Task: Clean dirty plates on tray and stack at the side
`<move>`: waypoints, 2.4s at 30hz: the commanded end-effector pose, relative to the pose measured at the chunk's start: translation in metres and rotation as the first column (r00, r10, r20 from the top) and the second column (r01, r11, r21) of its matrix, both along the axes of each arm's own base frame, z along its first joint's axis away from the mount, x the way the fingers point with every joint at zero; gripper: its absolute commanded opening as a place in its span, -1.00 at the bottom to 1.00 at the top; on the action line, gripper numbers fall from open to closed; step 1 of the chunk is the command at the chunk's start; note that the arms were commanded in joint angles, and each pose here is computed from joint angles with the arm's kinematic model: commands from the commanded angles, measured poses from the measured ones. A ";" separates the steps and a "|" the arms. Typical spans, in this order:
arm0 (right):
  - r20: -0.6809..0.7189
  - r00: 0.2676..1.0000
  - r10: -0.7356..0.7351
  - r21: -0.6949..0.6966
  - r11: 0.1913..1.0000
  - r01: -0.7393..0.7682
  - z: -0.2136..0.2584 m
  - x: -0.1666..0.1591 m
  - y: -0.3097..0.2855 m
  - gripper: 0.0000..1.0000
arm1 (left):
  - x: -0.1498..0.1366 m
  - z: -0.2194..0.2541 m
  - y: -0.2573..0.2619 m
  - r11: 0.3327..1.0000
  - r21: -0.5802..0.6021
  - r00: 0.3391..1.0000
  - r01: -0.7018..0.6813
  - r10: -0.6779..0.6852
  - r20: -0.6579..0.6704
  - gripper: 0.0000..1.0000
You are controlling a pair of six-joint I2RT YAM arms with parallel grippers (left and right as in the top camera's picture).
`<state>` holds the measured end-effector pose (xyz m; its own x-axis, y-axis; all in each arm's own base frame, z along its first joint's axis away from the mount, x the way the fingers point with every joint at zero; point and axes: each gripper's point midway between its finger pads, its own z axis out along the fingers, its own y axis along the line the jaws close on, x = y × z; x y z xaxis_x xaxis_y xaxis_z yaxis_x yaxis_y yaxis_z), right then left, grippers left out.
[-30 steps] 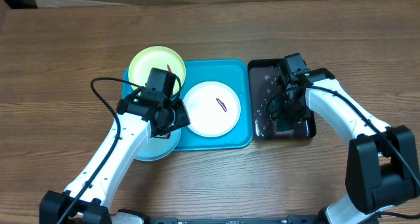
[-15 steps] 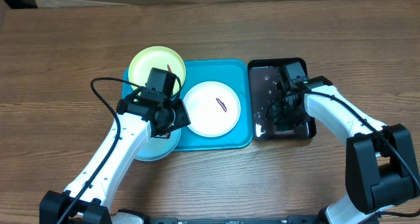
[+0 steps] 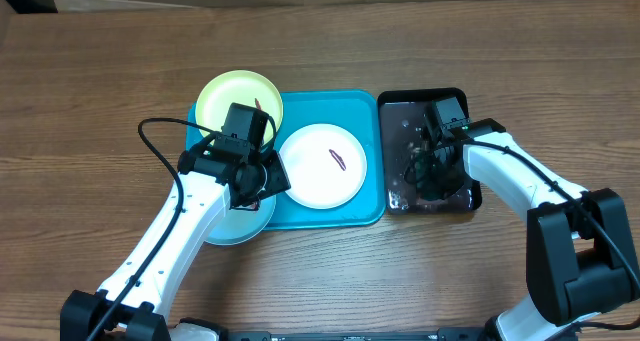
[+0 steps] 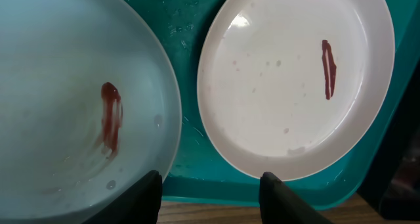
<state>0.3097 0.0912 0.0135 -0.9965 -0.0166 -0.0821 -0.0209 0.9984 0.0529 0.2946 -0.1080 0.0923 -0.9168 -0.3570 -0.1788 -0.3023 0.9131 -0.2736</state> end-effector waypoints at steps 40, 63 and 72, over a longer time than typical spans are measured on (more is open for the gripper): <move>0.084 0.996 0.003 0.016 1.000 -0.005 0.099 0.036 0.010 -0.93 | 0.024 -0.038 -0.008 1.000 0.023 1.000 0.000 0.000 0.001 -0.40; 0.085 0.996 0.003 0.014 1.000 -0.004 0.099 0.036 0.010 -0.92 | 0.040 -0.068 -0.003 0.997 0.079 1.000 -0.016 0.016 -0.002 -0.42; 0.085 0.996 0.003 0.014 1.000 -0.004 0.099 0.036 0.010 -0.92 | 0.037 -0.076 -0.003 0.996 0.084 1.000 -0.012 0.014 -0.026 -0.46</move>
<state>0.3426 0.1003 0.1049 -0.9905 -0.0149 -0.1365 -0.0242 0.9975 0.0664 0.3355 -0.1132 0.0245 -0.9151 -0.3544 -0.1924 -0.3138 0.9254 -0.2123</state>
